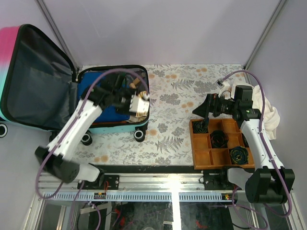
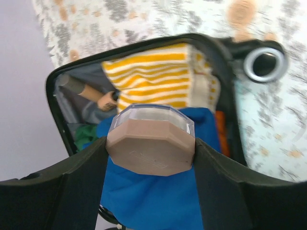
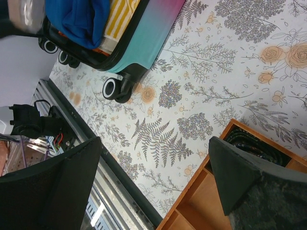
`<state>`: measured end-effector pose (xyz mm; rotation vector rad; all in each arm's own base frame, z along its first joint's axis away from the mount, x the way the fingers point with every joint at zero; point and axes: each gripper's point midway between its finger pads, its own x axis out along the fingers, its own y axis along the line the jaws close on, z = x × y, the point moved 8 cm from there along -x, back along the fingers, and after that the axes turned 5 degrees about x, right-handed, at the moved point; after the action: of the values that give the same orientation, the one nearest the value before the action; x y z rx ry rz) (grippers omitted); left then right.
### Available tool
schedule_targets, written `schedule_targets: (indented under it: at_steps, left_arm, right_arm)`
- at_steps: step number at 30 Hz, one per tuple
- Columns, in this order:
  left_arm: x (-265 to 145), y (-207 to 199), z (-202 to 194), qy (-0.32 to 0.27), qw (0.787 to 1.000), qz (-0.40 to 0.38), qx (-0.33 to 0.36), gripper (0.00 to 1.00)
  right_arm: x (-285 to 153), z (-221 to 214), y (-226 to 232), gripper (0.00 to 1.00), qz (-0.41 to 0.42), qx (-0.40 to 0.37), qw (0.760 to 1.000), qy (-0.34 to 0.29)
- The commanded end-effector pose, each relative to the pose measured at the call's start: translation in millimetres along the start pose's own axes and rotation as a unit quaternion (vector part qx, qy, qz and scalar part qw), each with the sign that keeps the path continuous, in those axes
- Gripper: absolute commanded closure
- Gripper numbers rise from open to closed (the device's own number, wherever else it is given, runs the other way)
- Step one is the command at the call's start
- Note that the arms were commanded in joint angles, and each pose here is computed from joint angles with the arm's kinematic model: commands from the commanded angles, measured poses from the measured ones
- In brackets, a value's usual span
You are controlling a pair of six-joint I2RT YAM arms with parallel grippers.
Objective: Pack the luggage
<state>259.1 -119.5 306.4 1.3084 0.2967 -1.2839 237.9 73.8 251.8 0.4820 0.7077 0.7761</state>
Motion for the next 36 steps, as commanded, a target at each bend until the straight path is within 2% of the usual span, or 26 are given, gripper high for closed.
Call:
schedule_targets:
  at_steps: [1,5,9,17,26,31,34,36]
  left_arm:
    - [17.9,55.0,-19.6,-0.031,0.997,0.018,-0.075,0.60]
    - [52.6,94.8,-48.8,-0.029,0.991,0.011,-0.127,0.60]
    - [83.9,124.3,-66.9,-0.015,0.988,0.028,-0.151,0.60]
    - [138.5,147.5,-119.3,0.034,0.983,0.054,-0.172,0.60]
    - [167.7,146.6,-158.5,0.057,0.981,0.049,-0.181,0.58]
    - [171.3,145.1,-158.3,0.048,0.976,0.056,-0.207,0.48]
    - [164.2,148.8,-155.3,0.048,0.970,0.076,-0.226,0.27]
    - [155.8,152.0,-152.1,0.047,0.964,0.092,-0.244,0.18]
  right_arm:
    - [-3.9,4.1,12.1,0.00,0.026,-0.025,0.999,-0.014]
    - [-4.6,5.4,14.6,0.00,0.031,-0.022,0.999,-0.013]
    - [-3.7,6.6,15.1,0.00,0.036,-0.018,0.999,-0.012]
    - [-3.2,5.5,13.9,0.00,0.035,-0.016,0.999,-0.011]
    - [-0.5,4.9,9.8,0.00,0.032,-0.014,0.999,-0.008]
    - [0.7,3.8,8.4,0.00,0.033,-0.013,0.999,-0.006]
    - [0.1,4.0,8.9,0.00,0.032,-0.014,0.999,-0.007]
    - [-0.9,4.4,10.3,0.00,0.031,-0.015,0.999,-0.008]
